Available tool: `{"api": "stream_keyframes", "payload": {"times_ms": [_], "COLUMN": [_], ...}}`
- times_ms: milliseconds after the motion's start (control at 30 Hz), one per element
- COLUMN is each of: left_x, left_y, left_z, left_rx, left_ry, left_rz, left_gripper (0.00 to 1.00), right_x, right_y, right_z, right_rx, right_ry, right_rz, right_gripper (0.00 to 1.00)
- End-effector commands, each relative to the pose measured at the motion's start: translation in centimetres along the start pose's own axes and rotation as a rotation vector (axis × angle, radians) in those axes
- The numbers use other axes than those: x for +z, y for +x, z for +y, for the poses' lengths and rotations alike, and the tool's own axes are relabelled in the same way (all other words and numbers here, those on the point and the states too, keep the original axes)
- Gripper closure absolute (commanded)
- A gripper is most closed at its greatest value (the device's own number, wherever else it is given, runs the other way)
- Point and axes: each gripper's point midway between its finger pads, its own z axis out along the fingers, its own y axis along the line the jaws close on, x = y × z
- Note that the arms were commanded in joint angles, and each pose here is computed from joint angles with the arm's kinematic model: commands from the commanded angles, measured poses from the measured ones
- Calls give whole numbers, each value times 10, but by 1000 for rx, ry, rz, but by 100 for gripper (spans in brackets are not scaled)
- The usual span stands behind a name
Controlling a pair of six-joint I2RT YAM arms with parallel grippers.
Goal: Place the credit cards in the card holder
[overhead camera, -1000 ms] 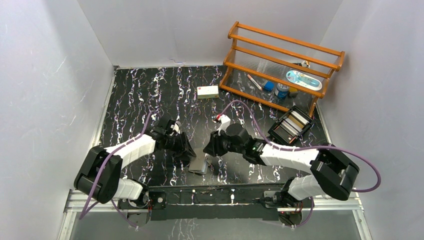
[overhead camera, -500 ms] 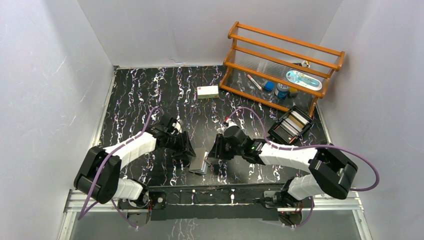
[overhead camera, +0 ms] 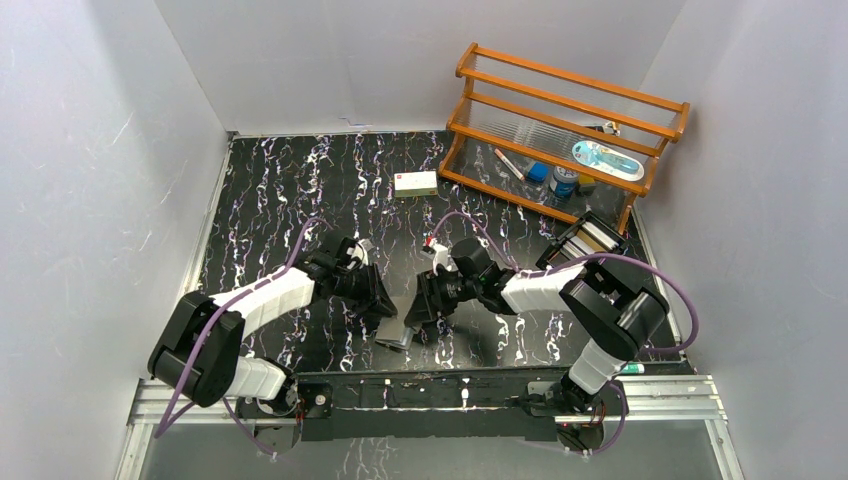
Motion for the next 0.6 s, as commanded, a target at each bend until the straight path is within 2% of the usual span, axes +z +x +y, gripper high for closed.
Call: {"api": "stream_keyframes", "payload": {"times_ms": [0, 267, 567], "left_x": [0, 2, 0], "left_y": [4, 6, 8], "left_z": [7, 29, 44], "left_rx": [-2, 2, 22], "left_ry": [-28, -134, -226], "left_rz": [3, -11, -17], "left_gripper": [77, 77, 73], "right_x": [-2, -8, -8], "right_y": [-5, 3, 16], "right_z": [24, 38, 32], "right_rx": [-87, -93, -67], "right_ry": [-136, -217, -217], "right_rz": [-18, 4, 35], "right_gripper": [39, 47, 54]}}
